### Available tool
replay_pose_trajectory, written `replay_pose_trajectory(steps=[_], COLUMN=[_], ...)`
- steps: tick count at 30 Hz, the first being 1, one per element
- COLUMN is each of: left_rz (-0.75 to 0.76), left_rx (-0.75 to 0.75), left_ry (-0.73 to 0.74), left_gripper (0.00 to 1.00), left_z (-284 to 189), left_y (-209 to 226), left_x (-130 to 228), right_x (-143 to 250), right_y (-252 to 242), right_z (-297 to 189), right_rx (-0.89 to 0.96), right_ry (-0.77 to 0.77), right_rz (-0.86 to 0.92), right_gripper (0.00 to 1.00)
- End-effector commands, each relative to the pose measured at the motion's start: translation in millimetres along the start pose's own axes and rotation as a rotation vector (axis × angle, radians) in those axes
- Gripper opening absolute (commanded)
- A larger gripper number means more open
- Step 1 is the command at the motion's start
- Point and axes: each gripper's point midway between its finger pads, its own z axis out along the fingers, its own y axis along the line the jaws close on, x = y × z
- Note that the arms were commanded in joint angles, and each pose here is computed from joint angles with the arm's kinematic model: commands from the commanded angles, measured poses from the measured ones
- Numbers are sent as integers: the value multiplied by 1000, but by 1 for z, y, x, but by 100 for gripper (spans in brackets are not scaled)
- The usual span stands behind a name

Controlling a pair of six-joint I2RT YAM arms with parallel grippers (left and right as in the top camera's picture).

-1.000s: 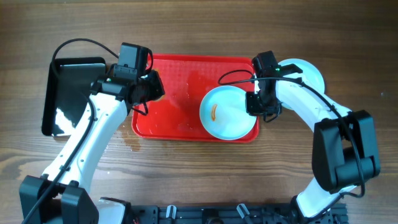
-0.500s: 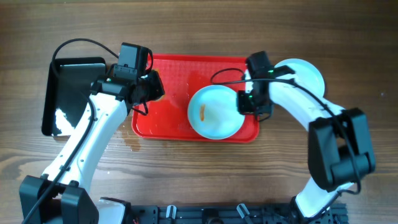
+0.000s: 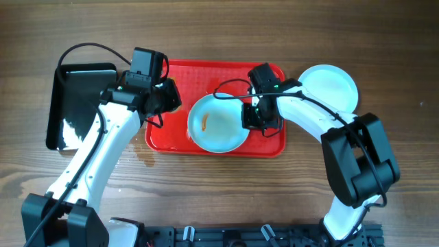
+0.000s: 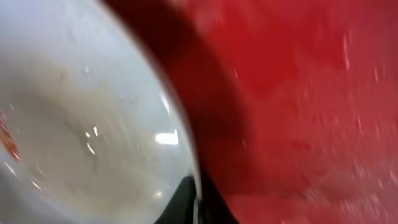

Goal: Clean dirty plates on tray and stack at the side
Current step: 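Grasp the last plate rim and drag it toward the left gripper, then scrub the last plate with the sponge in the left gripper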

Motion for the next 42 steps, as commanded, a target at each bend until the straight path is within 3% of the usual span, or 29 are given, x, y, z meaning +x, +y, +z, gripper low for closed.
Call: replay_pose_trajectory(steps=[1,5,12,16,24,34,42], left_rz=[17,93,94,89,99,10,-63], left_rx=[11,68,60,127,286,255,149], left_ry=[40,75,93,96,93,174,218], left_gripper=[4,4,4,4,4,4,4], left_z=[4,5,18,31,51,88,116], left_y=[0,-8,0,-6,-23,-28,-12], left_x=[8,16,28,36,51,73,87], right_x=[-6,-22,-51,-45,-31,-29,-29], right_y=[-6,3,20,39,53,57,54], right_z=[20,19,17,20,28,29,30], right_rx=[18,-23,-87,-166,-153,-154,-138], right_ry=[-20,-85,-200,-176,-154,-151,-151], right_rz=[14,-10,-69,-98,-170,-144,-139], right_gripper=[4,4,4,4,4,4,4])
